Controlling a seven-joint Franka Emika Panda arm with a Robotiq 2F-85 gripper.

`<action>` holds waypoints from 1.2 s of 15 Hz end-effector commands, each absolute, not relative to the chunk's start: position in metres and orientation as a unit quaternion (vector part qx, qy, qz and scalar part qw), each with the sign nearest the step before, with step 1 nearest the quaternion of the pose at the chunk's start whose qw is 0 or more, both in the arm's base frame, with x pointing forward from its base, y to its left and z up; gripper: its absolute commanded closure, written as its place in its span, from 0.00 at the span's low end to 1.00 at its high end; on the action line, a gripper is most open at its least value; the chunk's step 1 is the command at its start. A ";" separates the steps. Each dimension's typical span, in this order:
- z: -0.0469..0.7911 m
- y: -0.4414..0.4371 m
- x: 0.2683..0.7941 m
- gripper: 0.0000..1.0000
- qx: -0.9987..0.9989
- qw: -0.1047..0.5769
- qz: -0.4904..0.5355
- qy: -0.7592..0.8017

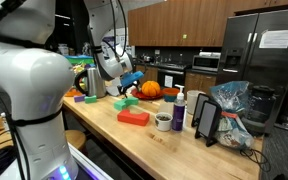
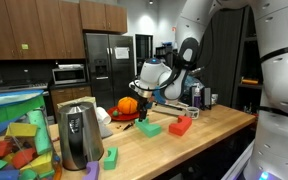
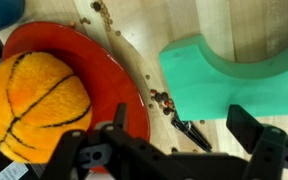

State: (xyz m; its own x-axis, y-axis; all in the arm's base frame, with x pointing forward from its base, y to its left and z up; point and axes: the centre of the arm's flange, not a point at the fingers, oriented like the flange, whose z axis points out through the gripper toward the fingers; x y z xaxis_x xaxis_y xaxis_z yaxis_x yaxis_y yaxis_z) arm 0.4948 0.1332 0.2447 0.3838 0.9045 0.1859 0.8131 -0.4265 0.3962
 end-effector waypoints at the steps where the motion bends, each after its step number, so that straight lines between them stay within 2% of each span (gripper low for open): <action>1: 0.275 0.144 0.465 0.00 0.827 0.125 0.179 0.519; 8: 0.303 0.137 0.414 0.00 0.849 0.132 0.137 0.494; 18: 0.281 0.049 0.380 0.00 0.890 0.127 0.130 0.419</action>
State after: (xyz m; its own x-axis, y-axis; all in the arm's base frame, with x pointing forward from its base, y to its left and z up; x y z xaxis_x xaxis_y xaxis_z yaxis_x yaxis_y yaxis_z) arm 0.3930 0.0780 0.2819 0.5926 0.7982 0.1083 0.7329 -0.5901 0.3385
